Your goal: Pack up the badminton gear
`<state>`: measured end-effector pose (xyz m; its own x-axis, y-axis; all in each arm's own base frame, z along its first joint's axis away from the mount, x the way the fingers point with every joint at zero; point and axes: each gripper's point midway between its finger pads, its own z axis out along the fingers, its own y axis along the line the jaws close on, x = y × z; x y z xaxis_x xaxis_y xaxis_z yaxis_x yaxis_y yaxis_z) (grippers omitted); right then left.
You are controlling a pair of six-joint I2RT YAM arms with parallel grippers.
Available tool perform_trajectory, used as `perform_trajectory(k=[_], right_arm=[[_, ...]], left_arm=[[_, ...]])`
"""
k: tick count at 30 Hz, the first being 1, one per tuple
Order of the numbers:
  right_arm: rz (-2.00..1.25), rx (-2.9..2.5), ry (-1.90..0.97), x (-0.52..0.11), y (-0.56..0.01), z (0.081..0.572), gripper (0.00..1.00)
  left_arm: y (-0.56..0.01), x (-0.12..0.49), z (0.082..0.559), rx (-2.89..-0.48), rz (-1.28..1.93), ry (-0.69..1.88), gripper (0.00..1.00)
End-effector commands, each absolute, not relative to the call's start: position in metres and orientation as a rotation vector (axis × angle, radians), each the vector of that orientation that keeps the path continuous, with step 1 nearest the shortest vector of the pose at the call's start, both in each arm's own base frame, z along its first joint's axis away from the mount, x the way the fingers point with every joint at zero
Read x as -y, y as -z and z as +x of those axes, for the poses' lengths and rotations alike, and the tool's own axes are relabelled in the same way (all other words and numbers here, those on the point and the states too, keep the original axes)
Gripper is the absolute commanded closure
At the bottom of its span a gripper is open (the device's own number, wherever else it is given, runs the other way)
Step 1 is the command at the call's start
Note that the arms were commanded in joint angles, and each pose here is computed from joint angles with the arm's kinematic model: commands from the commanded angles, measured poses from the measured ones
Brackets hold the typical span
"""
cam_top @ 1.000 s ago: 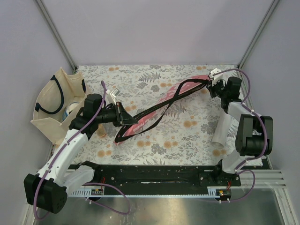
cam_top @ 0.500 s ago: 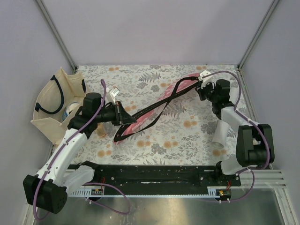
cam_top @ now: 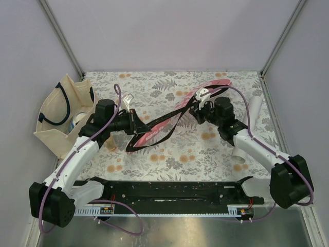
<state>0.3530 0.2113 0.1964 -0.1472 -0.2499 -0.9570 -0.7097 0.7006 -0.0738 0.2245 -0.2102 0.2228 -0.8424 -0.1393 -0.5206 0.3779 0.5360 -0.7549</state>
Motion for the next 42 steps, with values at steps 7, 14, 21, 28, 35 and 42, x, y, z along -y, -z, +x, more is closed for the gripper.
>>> perform_trajectory(k=[7, 14, 21, 28, 35, 42], right_arm=[[-0.684, -1.663, -0.802, -0.3, -0.236, 0.295, 1.0], [-0.694, -1.561, -0.966, -0.338, -0.264, 0.267, 1.0], [-0.768, -1.51, -1.055, -0.365, -0.264, 0.241, 1.0], [-0.866, -1.461, -1.114, -0.397, -0.265, 0.213, 1.0], [-0.886, -1.431, -1.137, -0.416, -0.268, 0.2, 1.0], [-0.901, -1.434, -1.044, -0.396, -0.249, 0.2, 1.0]], left_arm=[[-0.246, 0.221, 0.252, -2.017, 0.291, 1.288, 1.0], [-0.234, 0.221, 0.254, -2.035, 0.308, 1.256, 1.0], [-0.233, 0.226, 0.256, -2.039, 0.327, 1.249, 1.0], [-0.231, 0.227, 0.258, -2.05, 0.304, 1.237, 1.0], [-0.23, 0.226, 0.256, -2.069, 0.288, 1.239, 0.98], [-0.228, 0.213, 0.237, -2.157, 0.383, 1.141, 0.45]])
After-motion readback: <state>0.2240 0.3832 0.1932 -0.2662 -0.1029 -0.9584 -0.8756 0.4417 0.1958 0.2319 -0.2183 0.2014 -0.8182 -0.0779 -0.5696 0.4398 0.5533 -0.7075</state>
